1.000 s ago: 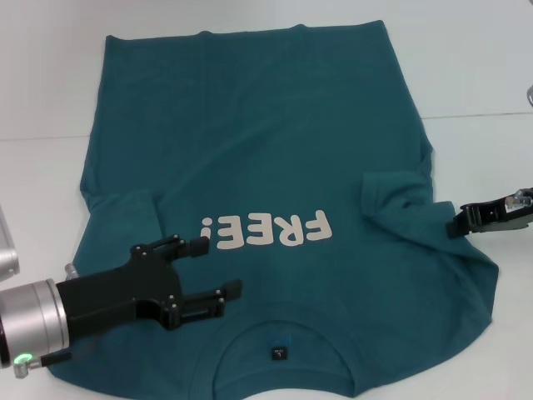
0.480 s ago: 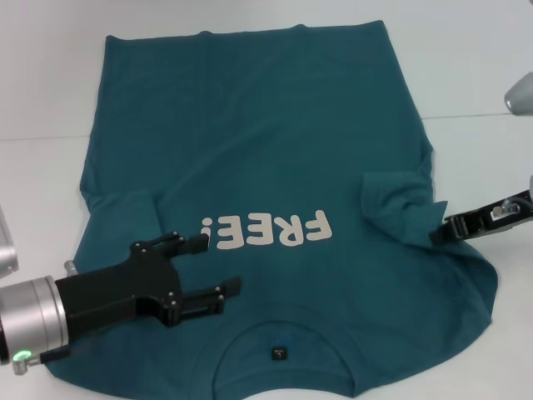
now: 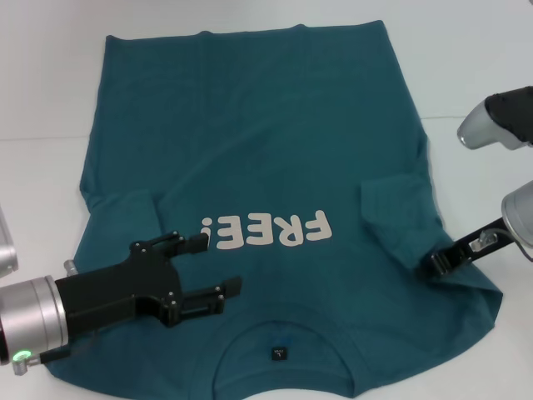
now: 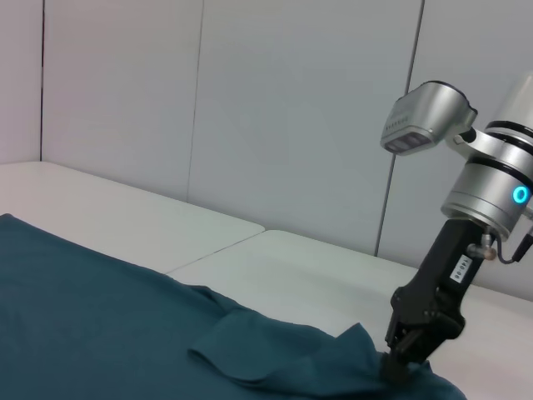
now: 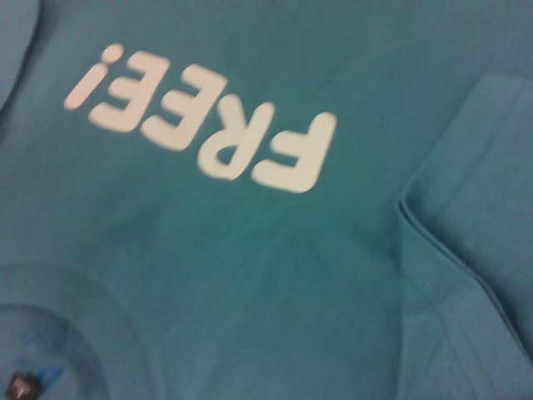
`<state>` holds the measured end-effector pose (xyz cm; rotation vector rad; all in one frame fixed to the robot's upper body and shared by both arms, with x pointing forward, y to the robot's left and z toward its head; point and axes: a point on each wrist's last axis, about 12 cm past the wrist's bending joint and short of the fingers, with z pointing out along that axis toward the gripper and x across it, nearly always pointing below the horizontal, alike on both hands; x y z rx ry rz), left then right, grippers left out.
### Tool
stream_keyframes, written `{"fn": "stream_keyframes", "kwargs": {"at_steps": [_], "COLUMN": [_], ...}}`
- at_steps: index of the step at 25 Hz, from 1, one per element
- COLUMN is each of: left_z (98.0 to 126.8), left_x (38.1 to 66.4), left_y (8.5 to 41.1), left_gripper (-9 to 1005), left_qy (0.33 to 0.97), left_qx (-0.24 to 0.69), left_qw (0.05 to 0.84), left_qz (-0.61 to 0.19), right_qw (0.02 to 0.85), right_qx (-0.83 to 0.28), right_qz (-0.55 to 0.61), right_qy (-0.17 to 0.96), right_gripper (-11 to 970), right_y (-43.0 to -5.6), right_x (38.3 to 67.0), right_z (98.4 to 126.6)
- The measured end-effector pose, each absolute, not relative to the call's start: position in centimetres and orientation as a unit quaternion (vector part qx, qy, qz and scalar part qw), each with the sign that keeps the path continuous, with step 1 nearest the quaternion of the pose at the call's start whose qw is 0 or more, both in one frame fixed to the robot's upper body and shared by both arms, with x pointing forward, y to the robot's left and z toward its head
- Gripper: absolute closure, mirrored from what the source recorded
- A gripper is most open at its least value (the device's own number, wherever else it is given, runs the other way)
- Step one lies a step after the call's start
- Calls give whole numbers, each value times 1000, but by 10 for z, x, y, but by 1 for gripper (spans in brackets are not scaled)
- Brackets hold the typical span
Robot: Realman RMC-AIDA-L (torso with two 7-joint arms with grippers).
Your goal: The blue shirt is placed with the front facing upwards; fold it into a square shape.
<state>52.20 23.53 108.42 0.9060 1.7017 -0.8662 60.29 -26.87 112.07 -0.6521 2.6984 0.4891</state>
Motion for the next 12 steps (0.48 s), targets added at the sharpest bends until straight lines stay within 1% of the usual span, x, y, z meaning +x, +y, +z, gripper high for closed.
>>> {"fn": "stream_keyframes", "kwargs": {"at_steps": [5,12], "left_z": [1084,1087], "left_x": [522,523], "left_y": [235,236], "left_gripper": [161,160], "left_qy": [701,699], "left_qx": [373,377], "left_qw": [492,494], "left_qz": [-357,-354], "right_qw": [156,152], "right_qx": [-233,-206], "right_qz": [182,200], "right_qy": [942,946], "right_gripper": [948,948], "right_y": [-266,-265], "right_x": [600,602], "right_z": [1122,1127]}}
